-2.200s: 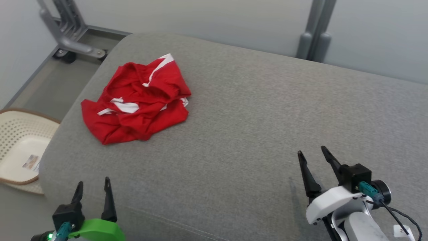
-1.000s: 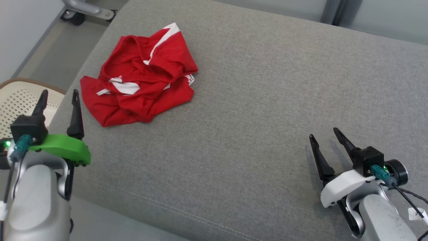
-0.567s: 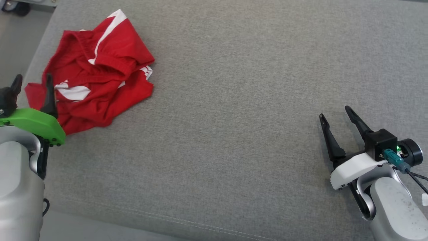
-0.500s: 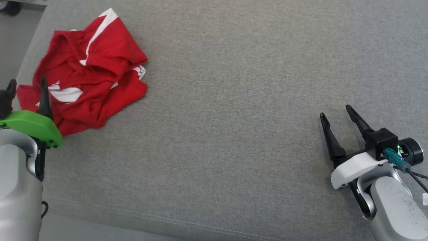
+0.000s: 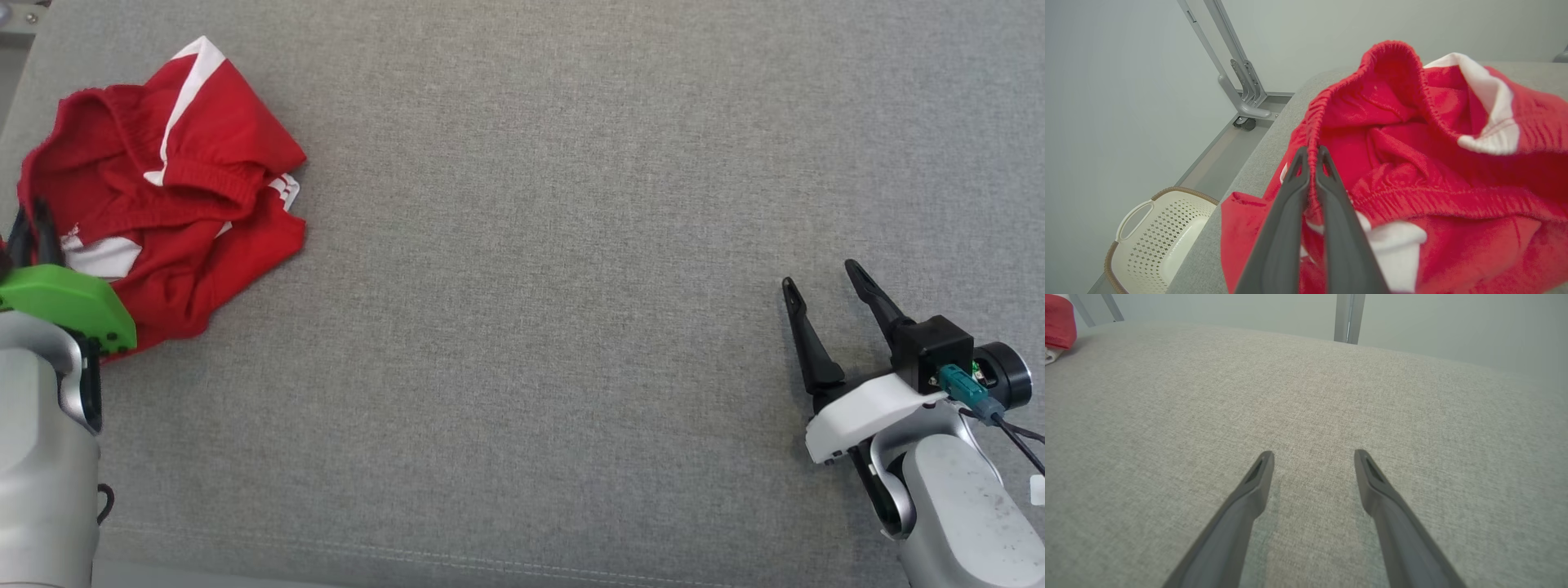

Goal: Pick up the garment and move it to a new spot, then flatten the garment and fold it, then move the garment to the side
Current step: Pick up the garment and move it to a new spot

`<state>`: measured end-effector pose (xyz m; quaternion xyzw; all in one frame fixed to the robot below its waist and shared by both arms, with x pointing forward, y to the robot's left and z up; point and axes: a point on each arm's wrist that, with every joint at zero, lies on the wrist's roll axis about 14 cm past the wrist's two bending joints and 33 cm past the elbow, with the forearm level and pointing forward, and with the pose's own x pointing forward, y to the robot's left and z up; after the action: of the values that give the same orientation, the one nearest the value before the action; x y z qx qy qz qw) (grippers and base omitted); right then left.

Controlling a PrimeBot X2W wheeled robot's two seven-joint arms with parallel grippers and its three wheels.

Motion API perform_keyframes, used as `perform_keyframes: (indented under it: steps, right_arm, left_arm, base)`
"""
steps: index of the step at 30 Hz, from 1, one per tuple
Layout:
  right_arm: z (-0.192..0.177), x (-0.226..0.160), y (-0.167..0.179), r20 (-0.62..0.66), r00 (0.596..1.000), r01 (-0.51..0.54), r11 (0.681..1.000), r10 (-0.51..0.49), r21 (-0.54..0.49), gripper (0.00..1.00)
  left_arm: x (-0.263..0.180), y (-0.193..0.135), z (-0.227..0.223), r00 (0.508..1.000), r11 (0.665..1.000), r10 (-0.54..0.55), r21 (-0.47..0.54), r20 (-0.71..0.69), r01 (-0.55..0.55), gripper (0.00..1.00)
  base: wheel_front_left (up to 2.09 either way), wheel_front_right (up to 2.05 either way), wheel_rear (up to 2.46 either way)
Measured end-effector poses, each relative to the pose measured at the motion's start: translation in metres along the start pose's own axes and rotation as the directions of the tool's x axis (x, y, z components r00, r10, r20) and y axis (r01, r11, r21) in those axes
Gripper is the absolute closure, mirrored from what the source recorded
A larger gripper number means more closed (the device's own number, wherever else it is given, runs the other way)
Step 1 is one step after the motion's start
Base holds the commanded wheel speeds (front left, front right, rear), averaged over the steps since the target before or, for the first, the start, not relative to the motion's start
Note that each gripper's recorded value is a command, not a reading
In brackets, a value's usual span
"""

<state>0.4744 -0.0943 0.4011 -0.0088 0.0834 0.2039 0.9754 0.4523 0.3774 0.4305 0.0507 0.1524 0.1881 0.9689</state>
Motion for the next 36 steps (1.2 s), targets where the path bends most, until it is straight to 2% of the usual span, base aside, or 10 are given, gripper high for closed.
perform_keyframes:
  steps: [6, 10, 13, 17, 25, 30, 33, 34, 35, 36]
  right_arm:
    - [0.011, -0.003, 0.005, 0.026, 1.0, 0.009, 1.0, -0.01, 0.022, 0.0]
    - [0.02, -0.009, 0.016, 0.047, 0.999, 0.011, 0.998, -0.014, 0.059, 0.0]
    - [0.026, -0.016, 0.017, 0.061, 0.998, 0.028, 0.996, -0.033, 0.081, 0.0]
    - [0.033, -0.028, 0.01, 0.079, 0.994, 0.071, 0.992, -0.08, 0.107, 0.0]
    - [0.039, -0.07, -0.034, 0.092, 0.965, 0.231, 0.964, -0.244, 0.132, 0.0]
    - [0.032, -0.108, -0.066, 0.067, 0.926, 0.36, 0.921, -0.373, 0.145, 0.0]
    - [0.03, -0.129, -0.08, 0.058, 0.9, 0.421, 0.895, -0.432, 0.147, 0.0]
    - [0.03, -0.141, -0.086, 0.056, 0.885, 0.451, 0.88, -0.463, 0.149, 0.0]
    - [0.03, -0.147, -0.09, 0.056, 0.875, 0.468, 0.871, -0.48, 0.151, 0.0]
    - [0.03, -0.153, -0.093, 0.055, 0.867, 0.484, 0.862, -0.496, 0.15, 0.0]
  left_arm:
    - [0.001, -0.029, 0.077, 0.968, 0.995, -0.103, 0.041, 0.228, 0.096, 1.0]
    - [-0.016, -0.075, 0.134, 0.892, 0.974, -0.219, 0.035, 0.395, 0.224, 1.0]
    - [-0.035, -0.13, 0.154, 0.821, 0.932, -0.342, 0.054, 0.458, 0.358, 1.0]
    - [-0.066, -0.213, 0.156, 0.723, 0.838, -0.505, 0.07, 0.471, 0.54, 1.0]
    - [-0.105, -0.324, 0.142, 0.56, 0.646, -0.718, 0.095, 0.414, 0.757, 1.0]
    - [-0.154, -0.399, 0.138, 0.367, 0.436, -0.841, 0.098, 0.396, 0.894, 1.0]
    - [-0.182, -0.432, 0.137, 0.267, 0.328, -0.882, 0.1, 0.389, 0.939, 1.0]
    - [-0.198, -0.449, 0.135, 0.215, 0.271, -0.898, 0.099, 0.383, 0.957, 0.96]
    - [-0.204, -0.456, 0.136, 0.195, 0.248, -0.902, 0.092, 0.385, 0.964, 0.69]
    - [-0.21, -0.463, 0.136, 0.176, 0.228, -0.905, 0.093, 0.386, 0.969, 0.31]
  base:
    - [0.0, 0.0, 0.0]
    - [0.0, 0.0, 0.0]
    - [0.0, 0.0, 0.0]
    - [0.0, 0.0, 0.0]
    - [0.0, 0.0, 0.0]
    - [0.0, 0.0, 0.0]
    - [0.0, 0.0, 0.0]
    - [0.0, 0.0, 0.0]
    - [0.0, 0.0, 0.0]
    - [0.0, 0.0, 0.0]
